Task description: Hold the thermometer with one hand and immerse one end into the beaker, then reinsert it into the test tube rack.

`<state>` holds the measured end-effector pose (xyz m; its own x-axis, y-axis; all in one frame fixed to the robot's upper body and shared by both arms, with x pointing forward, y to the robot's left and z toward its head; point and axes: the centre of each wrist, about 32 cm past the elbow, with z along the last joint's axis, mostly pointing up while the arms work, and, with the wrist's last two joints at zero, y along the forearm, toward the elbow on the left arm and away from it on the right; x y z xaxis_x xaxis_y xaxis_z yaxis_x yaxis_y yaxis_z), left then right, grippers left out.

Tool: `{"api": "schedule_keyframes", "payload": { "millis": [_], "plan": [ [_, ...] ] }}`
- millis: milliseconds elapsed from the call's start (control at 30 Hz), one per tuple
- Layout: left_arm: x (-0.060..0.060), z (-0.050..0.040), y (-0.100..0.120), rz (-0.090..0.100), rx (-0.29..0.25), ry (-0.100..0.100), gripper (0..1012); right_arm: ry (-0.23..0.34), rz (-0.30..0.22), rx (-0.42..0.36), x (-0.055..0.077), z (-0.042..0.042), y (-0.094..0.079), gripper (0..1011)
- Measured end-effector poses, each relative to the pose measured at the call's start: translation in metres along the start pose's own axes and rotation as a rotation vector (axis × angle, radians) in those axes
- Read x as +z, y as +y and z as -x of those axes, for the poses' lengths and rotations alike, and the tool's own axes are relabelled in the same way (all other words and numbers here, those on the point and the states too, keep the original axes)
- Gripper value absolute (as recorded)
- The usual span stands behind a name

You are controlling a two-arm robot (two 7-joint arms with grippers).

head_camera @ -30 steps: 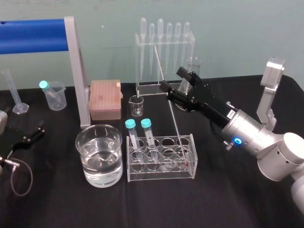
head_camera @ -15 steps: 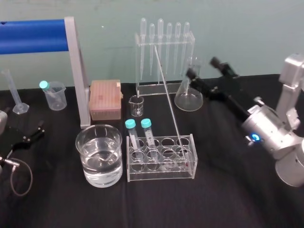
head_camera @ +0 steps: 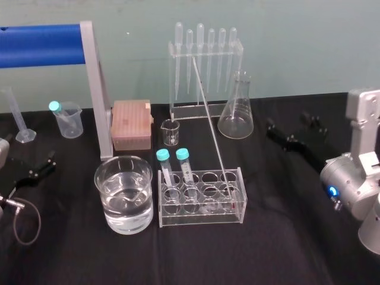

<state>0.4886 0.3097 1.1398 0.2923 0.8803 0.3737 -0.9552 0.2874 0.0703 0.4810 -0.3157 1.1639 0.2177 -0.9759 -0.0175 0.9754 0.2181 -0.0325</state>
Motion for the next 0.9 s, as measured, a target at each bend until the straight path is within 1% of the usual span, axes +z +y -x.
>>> {"api": "schedule_keyframes", "payload": {
  "millis": [67,200,333,900],
  "plan": [
    [0.0,0.0,0.0,0.0,0.0,0.0,1008,0.011,0.071,-0.004,-0.008,0.0014,0.003,1003],
    [0.0,0.0,0.0,0.0,0.0,0.0,1008,0.026,0.121,0.01,-0.016,0.002,0.008,1003],
    [0.0,0.0,0.0,0.0,0.0,0.0,1008,0.038,0.135,0.025,-0.017,0.0022,0.01,1003],
    [0.0,0.0,0.0,0.0,0.0,0.0,1008,0.032,0.13,0.018,-0.016,0.0019,0.009,1003]
  ]
}}
